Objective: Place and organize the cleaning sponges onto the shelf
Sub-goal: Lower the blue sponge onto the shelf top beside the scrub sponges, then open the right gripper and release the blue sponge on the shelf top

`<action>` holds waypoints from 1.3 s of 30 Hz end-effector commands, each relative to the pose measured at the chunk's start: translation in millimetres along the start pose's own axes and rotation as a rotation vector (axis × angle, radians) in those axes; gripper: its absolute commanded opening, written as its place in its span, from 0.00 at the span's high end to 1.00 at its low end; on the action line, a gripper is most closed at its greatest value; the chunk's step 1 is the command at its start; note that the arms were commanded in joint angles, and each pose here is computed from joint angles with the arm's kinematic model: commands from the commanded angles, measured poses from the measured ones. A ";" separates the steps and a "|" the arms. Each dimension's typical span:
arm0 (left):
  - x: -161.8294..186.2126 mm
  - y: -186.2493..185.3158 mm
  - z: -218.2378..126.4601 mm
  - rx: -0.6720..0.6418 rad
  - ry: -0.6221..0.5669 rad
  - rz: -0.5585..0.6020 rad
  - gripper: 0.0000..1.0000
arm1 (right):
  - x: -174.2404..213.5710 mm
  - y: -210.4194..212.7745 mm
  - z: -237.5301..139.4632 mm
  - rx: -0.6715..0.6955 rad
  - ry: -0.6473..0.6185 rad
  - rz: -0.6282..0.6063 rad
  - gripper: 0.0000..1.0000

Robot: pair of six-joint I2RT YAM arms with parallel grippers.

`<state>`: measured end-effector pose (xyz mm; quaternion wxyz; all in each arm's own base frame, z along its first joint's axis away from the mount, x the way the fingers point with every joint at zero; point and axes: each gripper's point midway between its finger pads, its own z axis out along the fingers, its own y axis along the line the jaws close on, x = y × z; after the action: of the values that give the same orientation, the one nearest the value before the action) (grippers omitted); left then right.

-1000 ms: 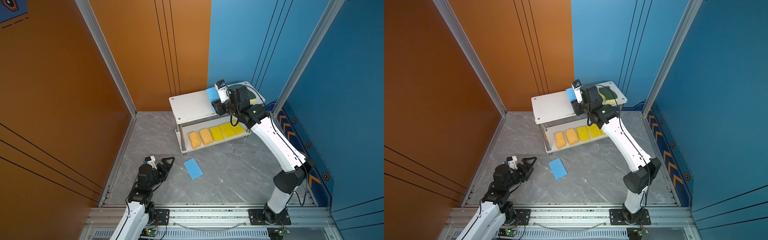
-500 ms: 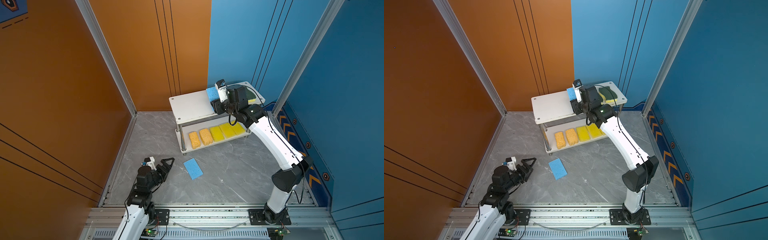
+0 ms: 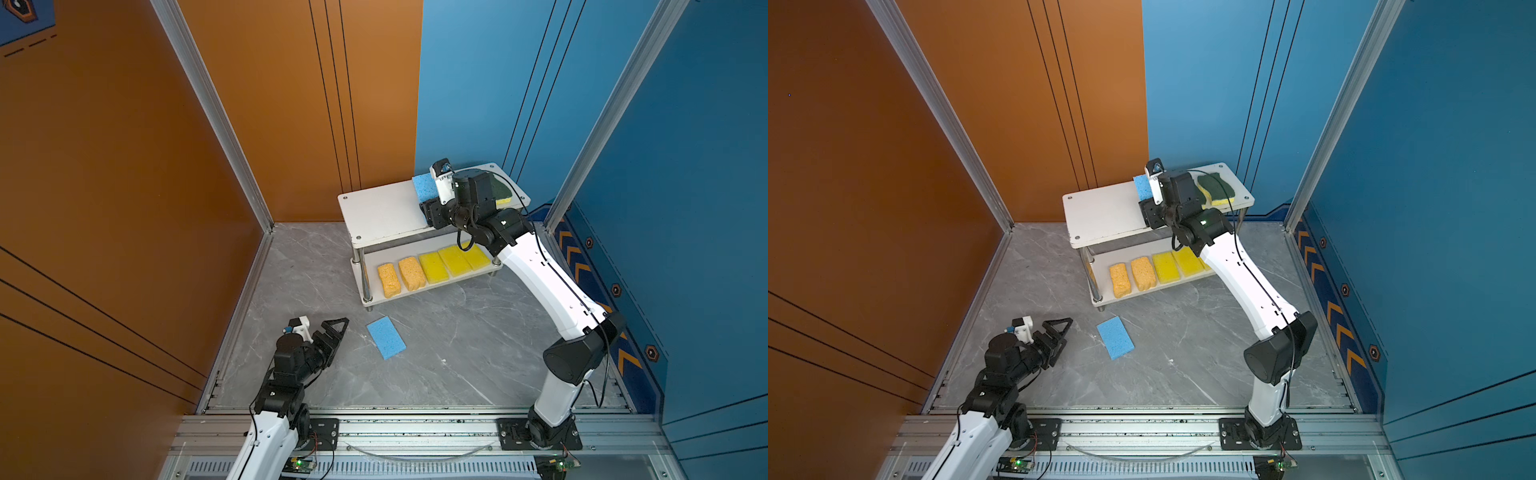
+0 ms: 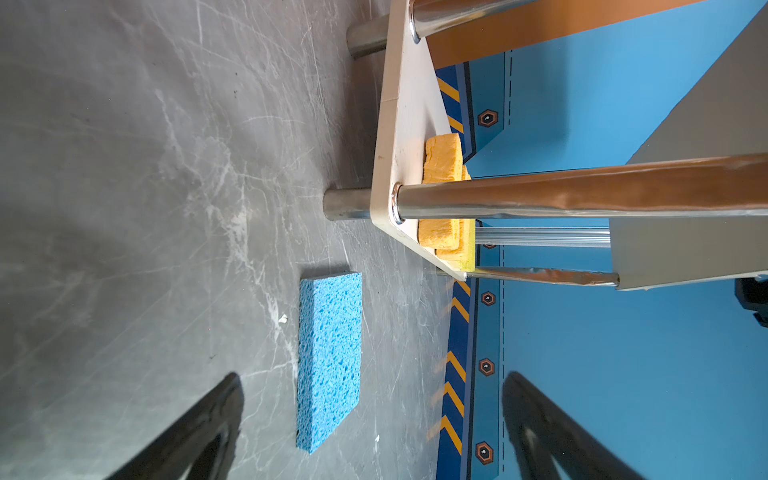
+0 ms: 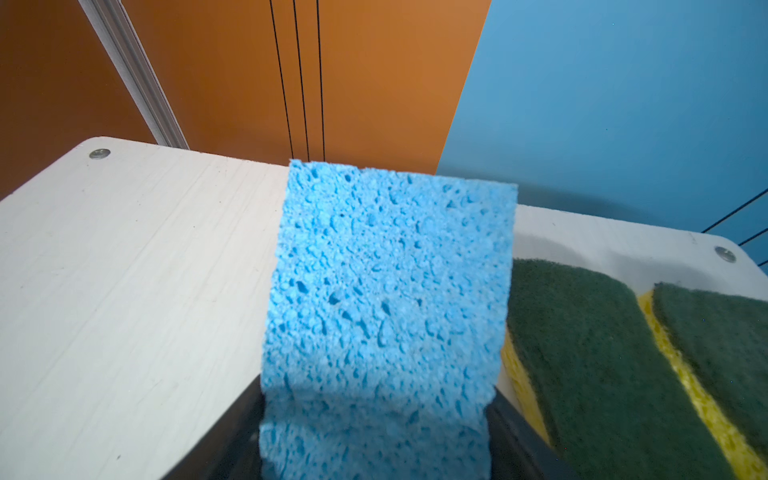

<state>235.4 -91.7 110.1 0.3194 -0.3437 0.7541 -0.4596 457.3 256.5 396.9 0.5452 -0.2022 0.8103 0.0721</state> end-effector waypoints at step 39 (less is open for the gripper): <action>1.1 5.2 1.0 -0.003 0.005 -0.005 0.02 | -43.8 -2.7 -58.2 0.064 -0.145 -0.123 0.06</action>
<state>235.2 -91.7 109.2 0.3187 -0.3441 0.7544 -0.4592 435.6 257.3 434.0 0.5850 -0.2341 0.7752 0.0450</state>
